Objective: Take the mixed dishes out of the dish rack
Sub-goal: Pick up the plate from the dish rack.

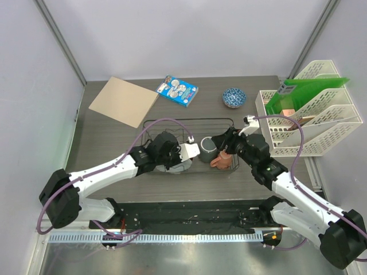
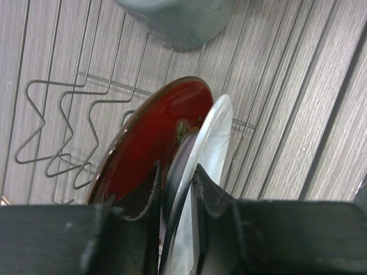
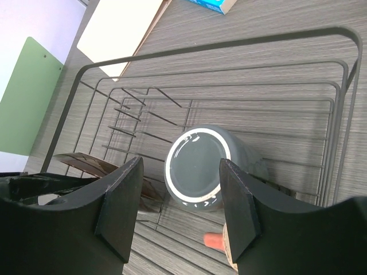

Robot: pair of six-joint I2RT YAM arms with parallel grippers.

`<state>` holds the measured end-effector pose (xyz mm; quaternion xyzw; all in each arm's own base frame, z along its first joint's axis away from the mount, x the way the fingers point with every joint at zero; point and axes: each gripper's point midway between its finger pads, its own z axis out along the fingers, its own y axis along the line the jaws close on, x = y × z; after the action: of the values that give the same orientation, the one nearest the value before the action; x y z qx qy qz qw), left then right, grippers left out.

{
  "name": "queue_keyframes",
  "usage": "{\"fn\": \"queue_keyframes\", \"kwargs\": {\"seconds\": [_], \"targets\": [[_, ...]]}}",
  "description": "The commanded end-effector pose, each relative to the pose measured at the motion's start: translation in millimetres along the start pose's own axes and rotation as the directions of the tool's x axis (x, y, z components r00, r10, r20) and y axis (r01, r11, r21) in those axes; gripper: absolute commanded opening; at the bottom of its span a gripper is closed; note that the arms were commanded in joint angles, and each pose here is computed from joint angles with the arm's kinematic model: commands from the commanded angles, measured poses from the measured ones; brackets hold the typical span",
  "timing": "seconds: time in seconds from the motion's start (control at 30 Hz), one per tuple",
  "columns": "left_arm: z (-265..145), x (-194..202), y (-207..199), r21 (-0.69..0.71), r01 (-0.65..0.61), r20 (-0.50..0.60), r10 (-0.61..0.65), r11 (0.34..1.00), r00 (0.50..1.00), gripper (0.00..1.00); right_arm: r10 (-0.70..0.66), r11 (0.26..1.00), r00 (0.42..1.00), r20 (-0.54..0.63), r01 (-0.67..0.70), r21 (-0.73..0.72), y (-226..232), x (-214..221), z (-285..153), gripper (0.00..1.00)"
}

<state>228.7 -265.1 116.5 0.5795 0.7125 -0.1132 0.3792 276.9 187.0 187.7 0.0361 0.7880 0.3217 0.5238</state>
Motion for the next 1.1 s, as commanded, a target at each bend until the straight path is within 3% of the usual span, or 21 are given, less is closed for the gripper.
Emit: {"fn": "queue_keyframes", "kwargs": {"seconds": [0.0,0.13,0.7,1.07], "targets": [[-3,-10,10,-0.054,0.022,0.046,-0.019,0.998,0.999,0.12,-0.009,1.0,0.999,0.032,0.009,-0.007,3,-7,-2,0.61],[-11,-14,14,-0.073,0.021,0.06,-0.016,0.997,0.998,0.0,-0.007,1.0,1.0,0.029,0.007,-0.003,1,-6,-2,0.61],[-41,-35,20,-0.121,-0.097,0.13,0.113,0.988,0.985,0.0,0.01,1.0,1.0,0.02,-0.01,-0.004,3,-5,2,0.61],[-90,-81,35,-0.21,-0.153,0.225,0.2,0.966,0.954,0.0,0.003,1.0,1.0,0.031,-0.003,-0.007,9,-16,3,0.61]]}}
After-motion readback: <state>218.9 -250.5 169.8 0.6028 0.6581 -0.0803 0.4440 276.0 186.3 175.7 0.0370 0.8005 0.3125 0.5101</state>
